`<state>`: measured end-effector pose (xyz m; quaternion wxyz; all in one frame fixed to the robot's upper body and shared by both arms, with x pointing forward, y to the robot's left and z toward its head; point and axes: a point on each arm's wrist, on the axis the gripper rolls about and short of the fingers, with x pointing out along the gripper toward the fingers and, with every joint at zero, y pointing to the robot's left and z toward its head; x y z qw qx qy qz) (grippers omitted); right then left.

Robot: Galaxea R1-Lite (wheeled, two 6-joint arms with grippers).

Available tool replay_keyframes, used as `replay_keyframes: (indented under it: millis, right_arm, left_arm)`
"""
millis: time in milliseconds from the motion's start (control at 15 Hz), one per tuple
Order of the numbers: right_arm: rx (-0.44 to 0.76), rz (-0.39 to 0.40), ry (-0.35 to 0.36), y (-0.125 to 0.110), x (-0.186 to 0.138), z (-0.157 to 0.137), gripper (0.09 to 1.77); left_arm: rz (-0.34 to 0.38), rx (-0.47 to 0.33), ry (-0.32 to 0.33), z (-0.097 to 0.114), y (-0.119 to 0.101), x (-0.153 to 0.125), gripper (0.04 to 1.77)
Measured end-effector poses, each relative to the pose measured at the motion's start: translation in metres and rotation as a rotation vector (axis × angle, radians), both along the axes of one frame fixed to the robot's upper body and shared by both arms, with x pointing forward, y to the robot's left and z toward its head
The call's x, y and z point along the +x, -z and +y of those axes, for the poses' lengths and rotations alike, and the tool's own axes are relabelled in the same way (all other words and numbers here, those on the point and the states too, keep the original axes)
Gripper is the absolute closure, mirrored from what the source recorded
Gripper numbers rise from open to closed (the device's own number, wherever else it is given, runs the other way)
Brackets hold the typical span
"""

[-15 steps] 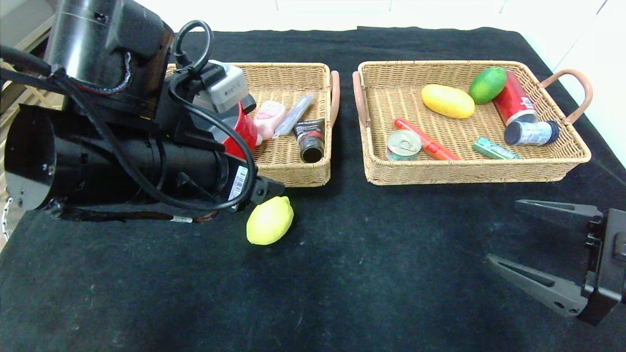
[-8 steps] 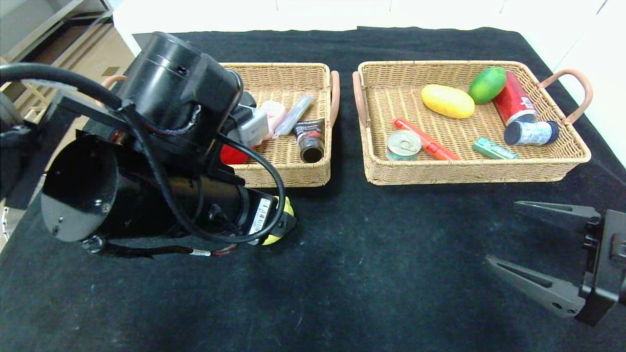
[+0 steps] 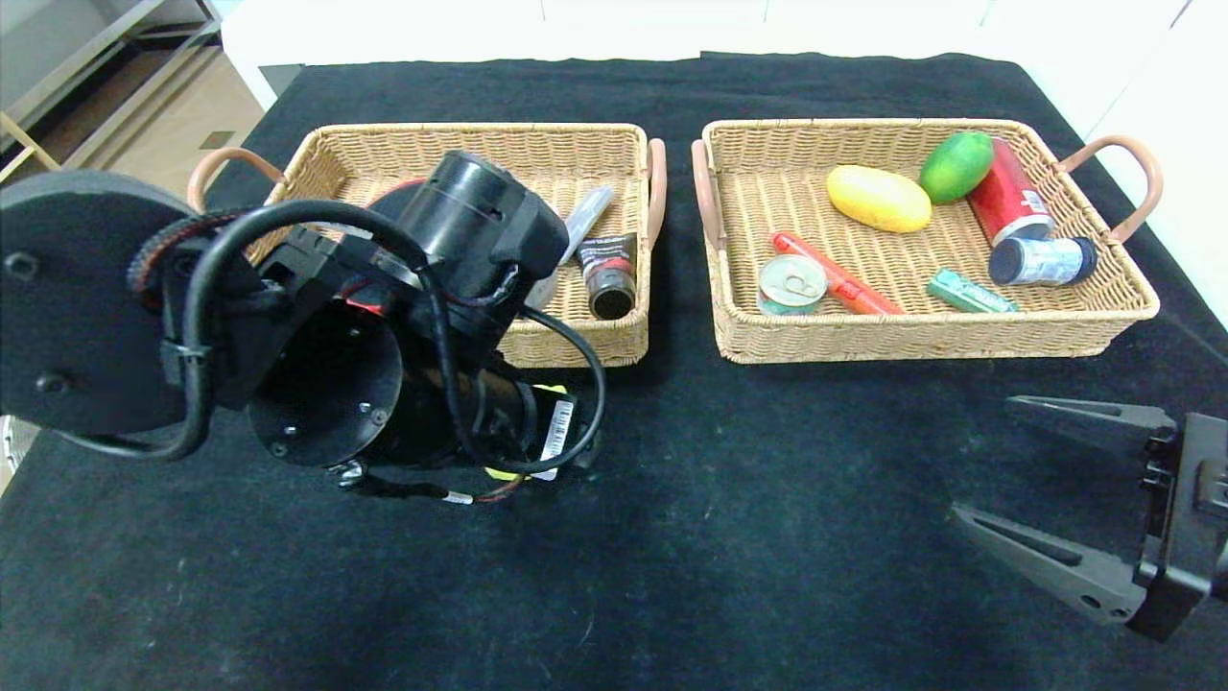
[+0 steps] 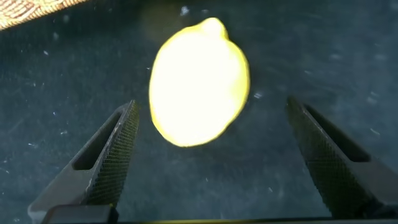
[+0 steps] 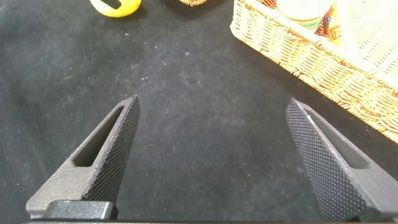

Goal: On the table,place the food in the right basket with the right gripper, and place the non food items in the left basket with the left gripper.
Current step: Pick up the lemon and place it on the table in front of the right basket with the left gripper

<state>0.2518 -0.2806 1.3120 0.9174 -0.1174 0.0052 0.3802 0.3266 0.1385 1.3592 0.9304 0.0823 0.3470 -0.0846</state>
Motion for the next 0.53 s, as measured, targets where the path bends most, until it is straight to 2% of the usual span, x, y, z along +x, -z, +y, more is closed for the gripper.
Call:
replay_keyframes:
  millis: [533]
  right_arm:
    - [-0.002,0.007,0.000,0.001,0.001,0.000,0.15]
  left_arm:
    - [0.031,0.029,-0.042,0.000,0.015,0.020,0.10]
